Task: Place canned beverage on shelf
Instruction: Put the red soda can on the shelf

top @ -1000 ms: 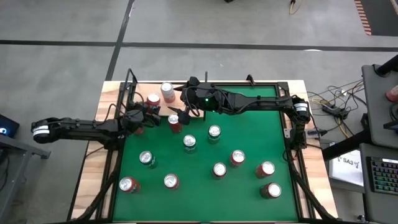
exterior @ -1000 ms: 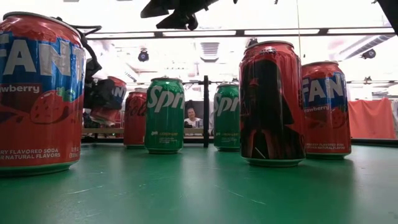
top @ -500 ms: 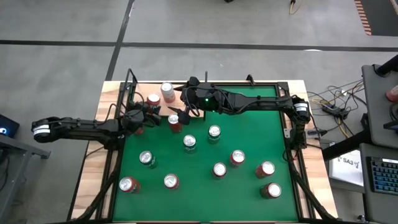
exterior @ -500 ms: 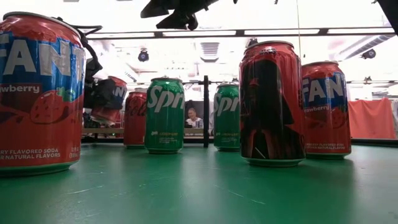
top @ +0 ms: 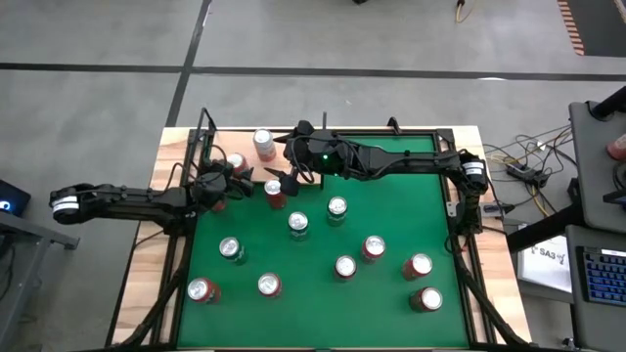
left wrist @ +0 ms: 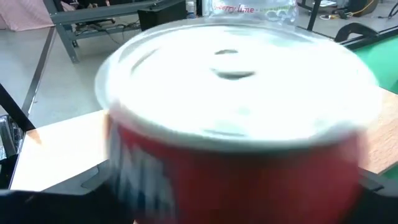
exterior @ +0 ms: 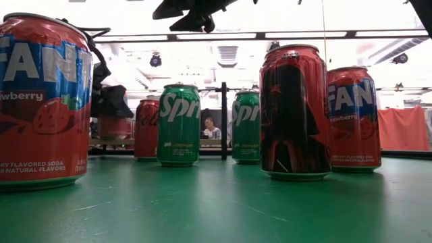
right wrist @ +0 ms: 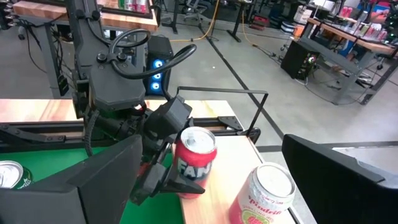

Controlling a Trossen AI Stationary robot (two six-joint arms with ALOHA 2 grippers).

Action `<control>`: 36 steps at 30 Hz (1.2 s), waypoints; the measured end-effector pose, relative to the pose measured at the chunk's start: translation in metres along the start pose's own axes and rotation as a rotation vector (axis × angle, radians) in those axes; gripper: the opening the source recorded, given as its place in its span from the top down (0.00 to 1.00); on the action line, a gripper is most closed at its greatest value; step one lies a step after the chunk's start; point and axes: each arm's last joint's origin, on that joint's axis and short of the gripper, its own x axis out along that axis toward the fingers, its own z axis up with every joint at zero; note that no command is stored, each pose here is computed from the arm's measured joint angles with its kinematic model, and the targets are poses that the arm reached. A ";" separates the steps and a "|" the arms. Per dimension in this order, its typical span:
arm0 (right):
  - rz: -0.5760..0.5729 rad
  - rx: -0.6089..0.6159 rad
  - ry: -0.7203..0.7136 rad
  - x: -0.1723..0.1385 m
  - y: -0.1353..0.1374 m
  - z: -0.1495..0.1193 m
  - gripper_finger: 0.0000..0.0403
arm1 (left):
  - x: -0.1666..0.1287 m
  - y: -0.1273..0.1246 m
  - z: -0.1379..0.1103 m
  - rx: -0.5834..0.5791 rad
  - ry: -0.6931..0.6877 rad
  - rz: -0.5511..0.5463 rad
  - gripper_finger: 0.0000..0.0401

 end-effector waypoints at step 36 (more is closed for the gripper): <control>0.005 0.009 0.000 0.000 0.002 0.000 0.06 | 0.002 -0.002 0.030 0.020 -0.121 0.145 0.14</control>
